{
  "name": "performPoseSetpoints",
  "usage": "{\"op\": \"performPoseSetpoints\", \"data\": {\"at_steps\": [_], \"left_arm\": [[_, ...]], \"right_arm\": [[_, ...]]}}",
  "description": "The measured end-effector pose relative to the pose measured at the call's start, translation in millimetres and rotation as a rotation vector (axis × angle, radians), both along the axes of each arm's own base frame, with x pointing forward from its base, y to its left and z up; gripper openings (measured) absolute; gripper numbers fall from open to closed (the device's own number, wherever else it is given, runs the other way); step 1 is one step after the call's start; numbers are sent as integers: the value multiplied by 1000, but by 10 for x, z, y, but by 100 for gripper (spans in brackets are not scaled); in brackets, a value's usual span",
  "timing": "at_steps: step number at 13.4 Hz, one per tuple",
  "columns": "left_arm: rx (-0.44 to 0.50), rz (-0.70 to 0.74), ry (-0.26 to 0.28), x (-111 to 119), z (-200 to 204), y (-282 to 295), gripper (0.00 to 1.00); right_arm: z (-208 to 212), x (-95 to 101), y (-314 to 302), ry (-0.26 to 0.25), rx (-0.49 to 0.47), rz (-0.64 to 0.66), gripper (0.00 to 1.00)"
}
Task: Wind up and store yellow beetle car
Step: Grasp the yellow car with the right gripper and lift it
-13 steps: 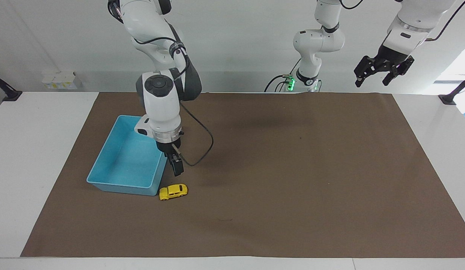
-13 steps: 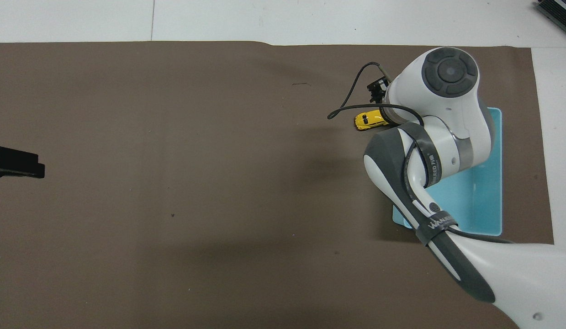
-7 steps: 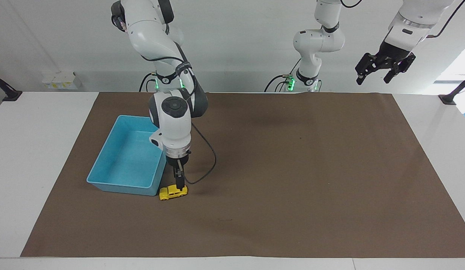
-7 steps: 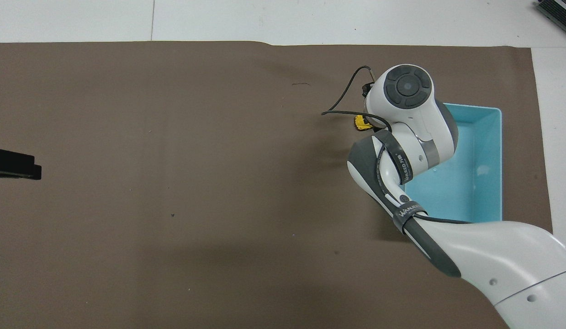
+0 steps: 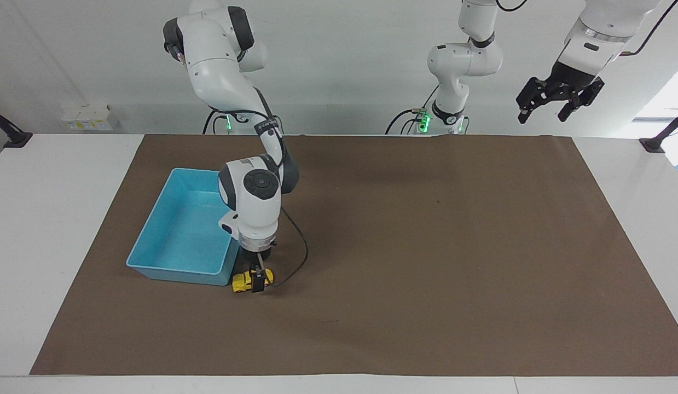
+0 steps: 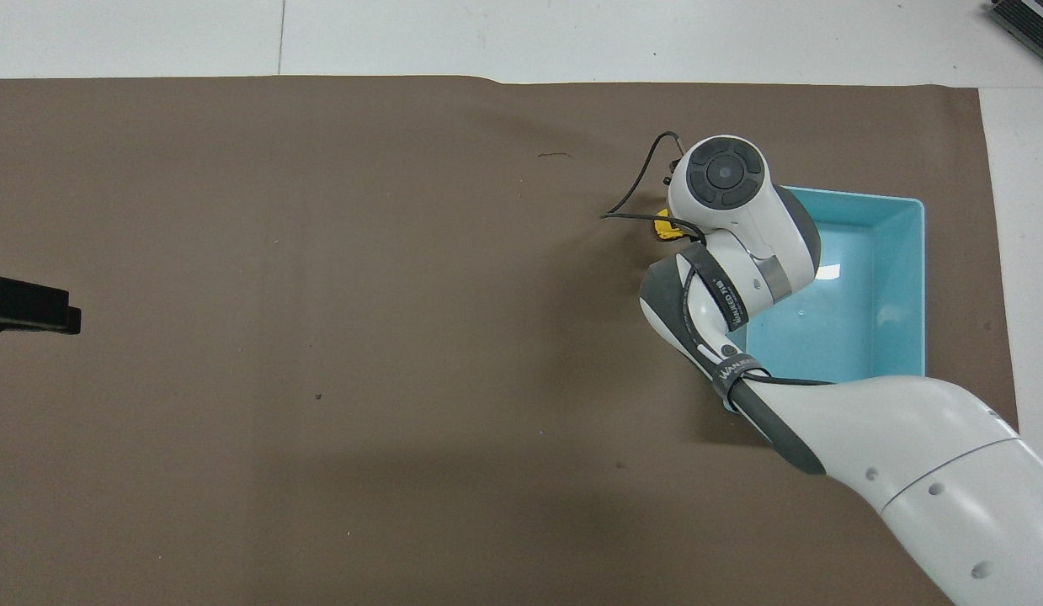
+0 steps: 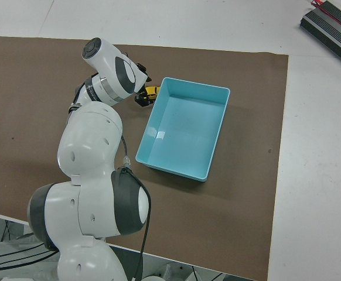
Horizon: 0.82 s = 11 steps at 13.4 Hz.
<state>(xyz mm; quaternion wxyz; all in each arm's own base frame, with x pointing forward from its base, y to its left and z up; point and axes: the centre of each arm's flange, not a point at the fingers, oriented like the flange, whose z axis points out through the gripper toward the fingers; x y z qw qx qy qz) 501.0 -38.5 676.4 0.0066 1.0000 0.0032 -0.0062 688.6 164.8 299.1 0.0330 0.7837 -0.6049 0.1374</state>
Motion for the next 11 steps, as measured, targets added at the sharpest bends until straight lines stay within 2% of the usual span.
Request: {"op": "performPoseSetpoints", "data": {"at_steps": [2, 4, 5, 8, 11], "left_arm": [[0, -4, 5, 0, -21, 1, 100], [0, -3, 10, -3, -27, 8, 100], [0, -3, 10, -3, -27, 11, 100], [0, 0, 9, -1, -27, 23, 100], [1, -4, 8, -2, -26, 1, 100]], "right_arm": [[-1, 9, 5, -4, 2, 2, 79], [23, 11, 54, -10, 2, 9, 52], [32, 9, 80, -12, 2, 13, 45], [92, 4, 165, -10, -1, 20, 45], [386, -45, 325, 7, -17, 23, 45]]}}
